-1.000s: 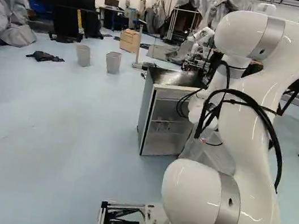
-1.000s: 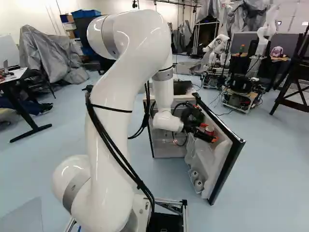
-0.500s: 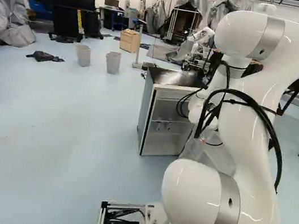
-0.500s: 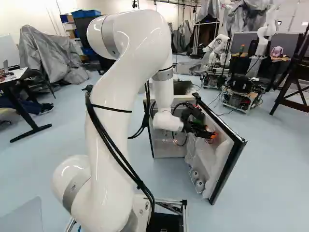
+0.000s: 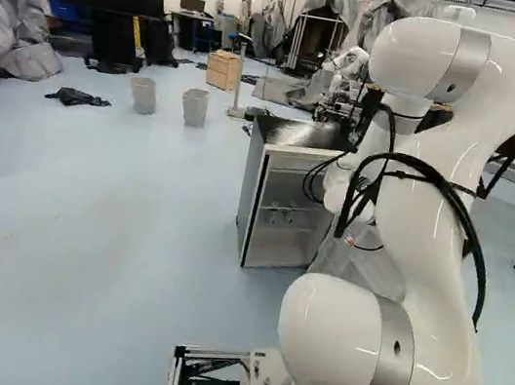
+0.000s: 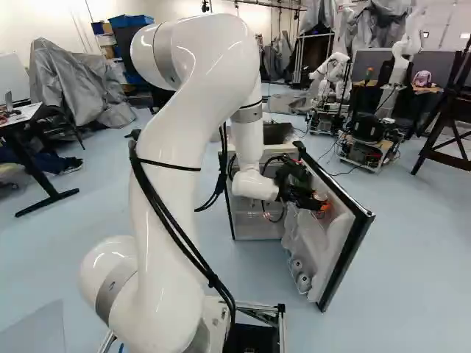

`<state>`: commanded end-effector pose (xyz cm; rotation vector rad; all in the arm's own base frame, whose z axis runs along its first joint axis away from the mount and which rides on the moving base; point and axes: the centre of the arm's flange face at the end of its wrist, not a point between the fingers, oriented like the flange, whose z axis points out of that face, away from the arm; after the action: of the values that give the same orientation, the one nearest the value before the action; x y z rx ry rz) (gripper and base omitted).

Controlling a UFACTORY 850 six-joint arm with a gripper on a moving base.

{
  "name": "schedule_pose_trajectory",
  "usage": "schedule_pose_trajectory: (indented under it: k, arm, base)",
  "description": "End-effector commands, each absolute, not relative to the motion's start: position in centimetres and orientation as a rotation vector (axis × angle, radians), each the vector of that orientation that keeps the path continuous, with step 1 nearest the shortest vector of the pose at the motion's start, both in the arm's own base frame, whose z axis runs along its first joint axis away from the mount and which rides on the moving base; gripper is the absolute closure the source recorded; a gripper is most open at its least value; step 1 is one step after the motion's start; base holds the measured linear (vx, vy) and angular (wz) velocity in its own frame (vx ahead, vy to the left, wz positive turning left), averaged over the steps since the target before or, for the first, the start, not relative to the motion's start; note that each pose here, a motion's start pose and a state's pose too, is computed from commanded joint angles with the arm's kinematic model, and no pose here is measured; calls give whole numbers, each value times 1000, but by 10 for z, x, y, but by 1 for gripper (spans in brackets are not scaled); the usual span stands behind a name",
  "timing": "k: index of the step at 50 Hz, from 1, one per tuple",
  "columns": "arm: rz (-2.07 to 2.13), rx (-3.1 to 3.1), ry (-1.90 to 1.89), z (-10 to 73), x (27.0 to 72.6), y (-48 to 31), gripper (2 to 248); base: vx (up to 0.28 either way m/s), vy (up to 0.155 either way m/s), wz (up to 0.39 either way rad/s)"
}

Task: Grab a drink from the fridge

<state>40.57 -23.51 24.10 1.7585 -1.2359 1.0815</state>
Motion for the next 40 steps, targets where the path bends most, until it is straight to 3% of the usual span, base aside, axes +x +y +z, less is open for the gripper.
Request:
schedule_pose_trajectory:
  k: [40]
  arm:
    - [1126,1741,-1165,248,399,-215,150]
  base:
    - [0,0,0]
